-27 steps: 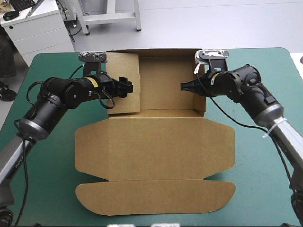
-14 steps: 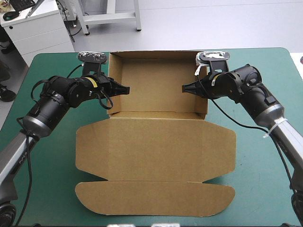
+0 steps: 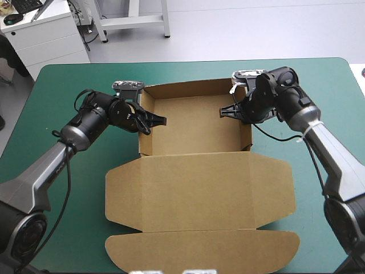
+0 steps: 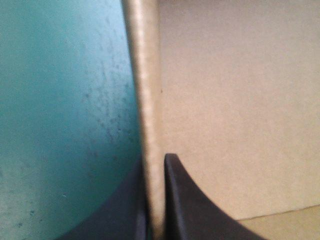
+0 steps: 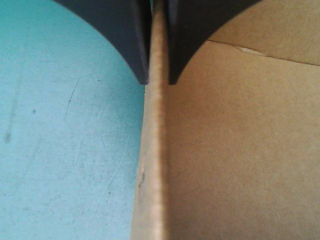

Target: Fold the box

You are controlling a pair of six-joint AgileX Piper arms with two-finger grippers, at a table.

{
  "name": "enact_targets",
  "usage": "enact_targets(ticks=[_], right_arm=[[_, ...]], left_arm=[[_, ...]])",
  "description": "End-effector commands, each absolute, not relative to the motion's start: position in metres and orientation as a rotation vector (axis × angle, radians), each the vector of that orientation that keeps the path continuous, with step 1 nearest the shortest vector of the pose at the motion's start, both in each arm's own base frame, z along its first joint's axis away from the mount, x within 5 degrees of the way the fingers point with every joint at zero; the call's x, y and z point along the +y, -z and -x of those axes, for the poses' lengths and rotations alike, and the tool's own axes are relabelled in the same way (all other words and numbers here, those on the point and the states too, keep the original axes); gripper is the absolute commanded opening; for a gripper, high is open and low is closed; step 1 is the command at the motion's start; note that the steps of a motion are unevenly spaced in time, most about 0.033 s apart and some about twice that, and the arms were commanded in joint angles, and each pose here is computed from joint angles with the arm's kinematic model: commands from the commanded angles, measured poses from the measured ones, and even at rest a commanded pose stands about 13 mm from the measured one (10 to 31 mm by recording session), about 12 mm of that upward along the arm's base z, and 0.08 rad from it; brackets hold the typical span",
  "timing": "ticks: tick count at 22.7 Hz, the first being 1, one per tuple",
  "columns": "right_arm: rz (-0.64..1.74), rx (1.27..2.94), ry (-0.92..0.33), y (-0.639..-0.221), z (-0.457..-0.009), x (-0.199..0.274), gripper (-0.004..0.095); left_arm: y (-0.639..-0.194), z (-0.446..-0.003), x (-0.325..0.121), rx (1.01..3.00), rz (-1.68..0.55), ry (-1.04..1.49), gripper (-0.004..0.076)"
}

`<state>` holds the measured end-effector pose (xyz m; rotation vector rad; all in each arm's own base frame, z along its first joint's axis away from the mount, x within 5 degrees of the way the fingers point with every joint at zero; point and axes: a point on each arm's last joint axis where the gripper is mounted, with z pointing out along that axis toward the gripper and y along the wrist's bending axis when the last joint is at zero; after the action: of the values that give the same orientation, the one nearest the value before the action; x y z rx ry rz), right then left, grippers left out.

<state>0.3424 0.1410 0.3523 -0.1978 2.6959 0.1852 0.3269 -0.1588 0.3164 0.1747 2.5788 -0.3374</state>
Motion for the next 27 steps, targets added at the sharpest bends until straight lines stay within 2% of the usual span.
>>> enact_targets(ticks=[1, 9, 13, 15, 16, 17, 20, 22, 24, 27], right_arm=[[0.237, 2.66, -0.22, -0.373, -0.35, 0.137, -0.0001], [0.282, 2.769, -0.179, -0.332, -0.378, 0.14, -0.0001], [0.3, 2.776, -0.157, -0.327, -0.383, 0.134, 0.0], [0.288, 2.79, -0.212, -0.324, -0.385, 0.132, 0.0034], [0.27, 2.795, -0.247, -0.324, -0.386, 0.13, 0.0087], [0.264, 2.801, -0.293, -0.322, -0.388, 0.129, 0.0185], [0.253, 2.804, -0.332, -0.322, -0.388, 0.127, 0.0421], [0.266, 2.802, -0.33, -0.322, -0.388, 0.127, 0.0599], [0.268, 2.801, -0.33, -0.322, -0.388, 0.127, 0.0728], [0.268, 2.801, -0.33, -0.322, -0.388, 0.127, 0.0825]], left_arm=[[-0.326, -0.33, -0.168, 2.594, -0.196, 0.353, -0.001], [-0.3, -0.363, -0.187, 2.895, -0.233, 0.249, -0.001], [-0.291, -0.37, -0.191, 2.893, -0.227, 0.261, -0.0009], [-0.291, -0.37, -0.192, 2.885, -0.228, 0.277, -0.0007], [-0.291, -0.37, -0.192, 2.884, -0.237, 0.276, -0.0002], [-0.291, -0.37, -0.192, 2.884, -0.236, 0.276, 0.0014], [-0.291, -0.37, -0.191, 2.881, -0.285, 0.265, 0.0088], [-0.291, -0.37, -0.192, 2.881, -0.304, 0.269, 0.0181], [-0.292, -0.37, -0.192, 2.881, -0.303, 0.275, 0.0286], [-0.297, -0.371, -0.193, 2.863, -0.303, 0.283, 0.0452]])
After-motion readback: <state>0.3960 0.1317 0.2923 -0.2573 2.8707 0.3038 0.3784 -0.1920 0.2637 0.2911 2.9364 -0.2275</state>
